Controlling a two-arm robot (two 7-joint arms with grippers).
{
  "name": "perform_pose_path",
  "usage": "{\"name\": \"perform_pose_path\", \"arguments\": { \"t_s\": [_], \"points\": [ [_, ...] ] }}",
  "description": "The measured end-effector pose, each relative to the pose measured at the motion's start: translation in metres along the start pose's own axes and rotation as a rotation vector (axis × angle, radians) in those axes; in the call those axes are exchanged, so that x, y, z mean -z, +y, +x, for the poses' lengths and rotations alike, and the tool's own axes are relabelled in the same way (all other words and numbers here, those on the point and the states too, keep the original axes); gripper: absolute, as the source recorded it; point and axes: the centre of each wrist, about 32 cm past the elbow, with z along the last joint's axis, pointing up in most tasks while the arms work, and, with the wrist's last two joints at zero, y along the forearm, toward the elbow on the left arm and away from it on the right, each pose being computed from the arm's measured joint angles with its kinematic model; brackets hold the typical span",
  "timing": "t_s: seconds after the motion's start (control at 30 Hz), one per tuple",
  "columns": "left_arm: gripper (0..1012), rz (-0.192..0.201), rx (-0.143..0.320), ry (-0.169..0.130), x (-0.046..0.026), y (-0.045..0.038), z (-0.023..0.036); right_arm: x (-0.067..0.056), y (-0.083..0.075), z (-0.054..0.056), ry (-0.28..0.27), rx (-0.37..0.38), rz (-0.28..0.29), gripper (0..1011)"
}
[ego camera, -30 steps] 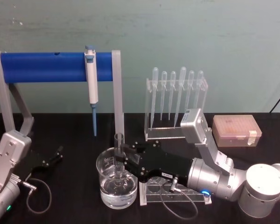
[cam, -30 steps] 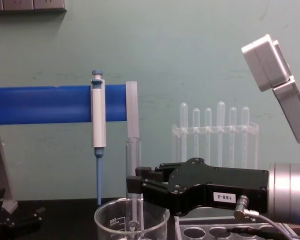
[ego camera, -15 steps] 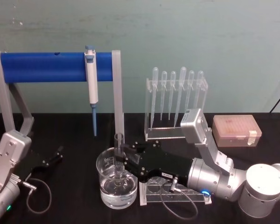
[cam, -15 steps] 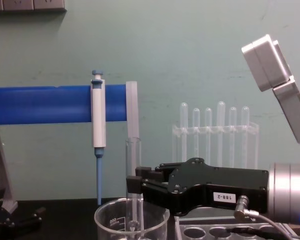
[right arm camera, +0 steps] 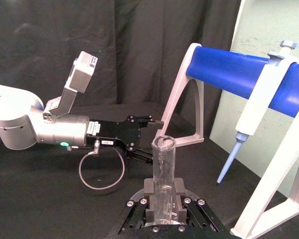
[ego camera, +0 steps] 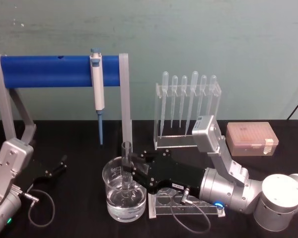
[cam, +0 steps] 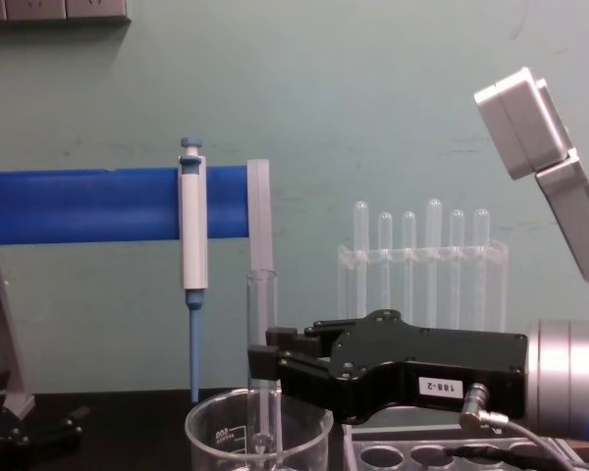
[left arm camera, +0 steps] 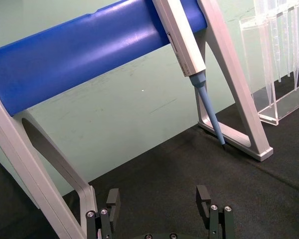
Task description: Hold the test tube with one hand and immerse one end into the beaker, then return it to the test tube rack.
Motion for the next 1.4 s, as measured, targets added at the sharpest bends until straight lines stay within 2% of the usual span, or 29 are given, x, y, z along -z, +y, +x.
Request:
{"name": "perform_pose_path", "arguments": {
  "t_s": [1.4],
  "points": [
    [1000, 0.0, 0.0, 0.0, 0.0, 0.0, 0.0, 0.0, 0.0, 0.0, 0.0, 0.0, 0.0, 241]
  ]
}}
